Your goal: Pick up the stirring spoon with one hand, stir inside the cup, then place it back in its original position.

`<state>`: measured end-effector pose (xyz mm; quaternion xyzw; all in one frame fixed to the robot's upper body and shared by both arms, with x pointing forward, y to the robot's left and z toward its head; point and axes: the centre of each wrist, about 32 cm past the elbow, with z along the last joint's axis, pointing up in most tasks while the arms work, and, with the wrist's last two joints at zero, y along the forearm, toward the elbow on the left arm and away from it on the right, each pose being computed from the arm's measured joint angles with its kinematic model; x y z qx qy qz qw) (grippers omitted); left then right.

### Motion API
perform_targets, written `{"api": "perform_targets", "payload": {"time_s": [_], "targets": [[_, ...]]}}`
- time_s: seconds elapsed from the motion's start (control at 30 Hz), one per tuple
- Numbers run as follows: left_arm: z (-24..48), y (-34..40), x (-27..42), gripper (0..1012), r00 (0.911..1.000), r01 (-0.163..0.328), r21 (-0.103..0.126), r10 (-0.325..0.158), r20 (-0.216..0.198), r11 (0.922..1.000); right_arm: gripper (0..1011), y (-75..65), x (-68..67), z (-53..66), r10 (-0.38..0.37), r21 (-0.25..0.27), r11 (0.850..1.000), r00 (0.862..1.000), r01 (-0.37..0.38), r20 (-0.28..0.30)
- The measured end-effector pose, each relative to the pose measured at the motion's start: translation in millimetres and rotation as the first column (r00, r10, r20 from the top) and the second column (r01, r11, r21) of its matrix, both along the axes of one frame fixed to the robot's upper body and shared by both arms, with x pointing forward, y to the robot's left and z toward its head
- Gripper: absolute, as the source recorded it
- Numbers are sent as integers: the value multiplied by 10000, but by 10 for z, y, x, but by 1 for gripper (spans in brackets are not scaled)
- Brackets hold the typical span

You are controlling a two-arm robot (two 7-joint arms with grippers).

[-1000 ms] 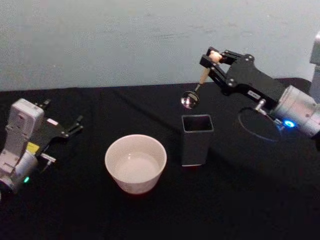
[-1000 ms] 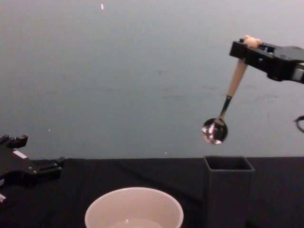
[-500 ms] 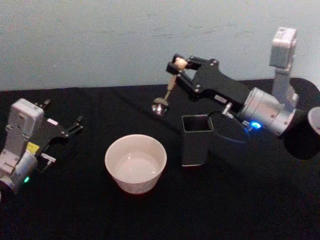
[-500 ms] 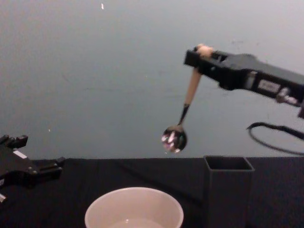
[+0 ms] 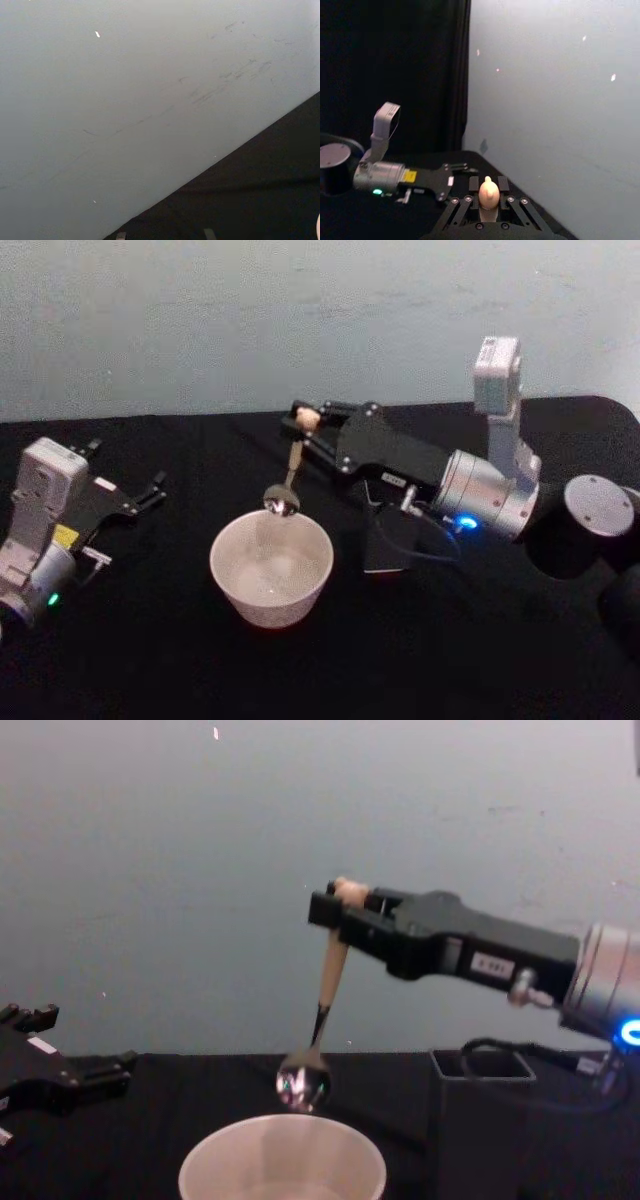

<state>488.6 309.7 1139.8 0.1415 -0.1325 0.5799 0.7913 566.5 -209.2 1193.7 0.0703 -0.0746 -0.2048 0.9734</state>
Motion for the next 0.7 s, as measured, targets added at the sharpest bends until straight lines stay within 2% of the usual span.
{"api": "perform_targets", "payload": {"time_s": [0.23,0.7], "targets": [[0,0,0,1001,10000,0,0,0,0,10000,213,54,-15,-125,260,-380,9989,9994,-268,-232],[0,0,0,1001,10000,1,0,-1,-1,10000,213,179,30,-360,567,-812,9950,9983,-577,-138]]}}
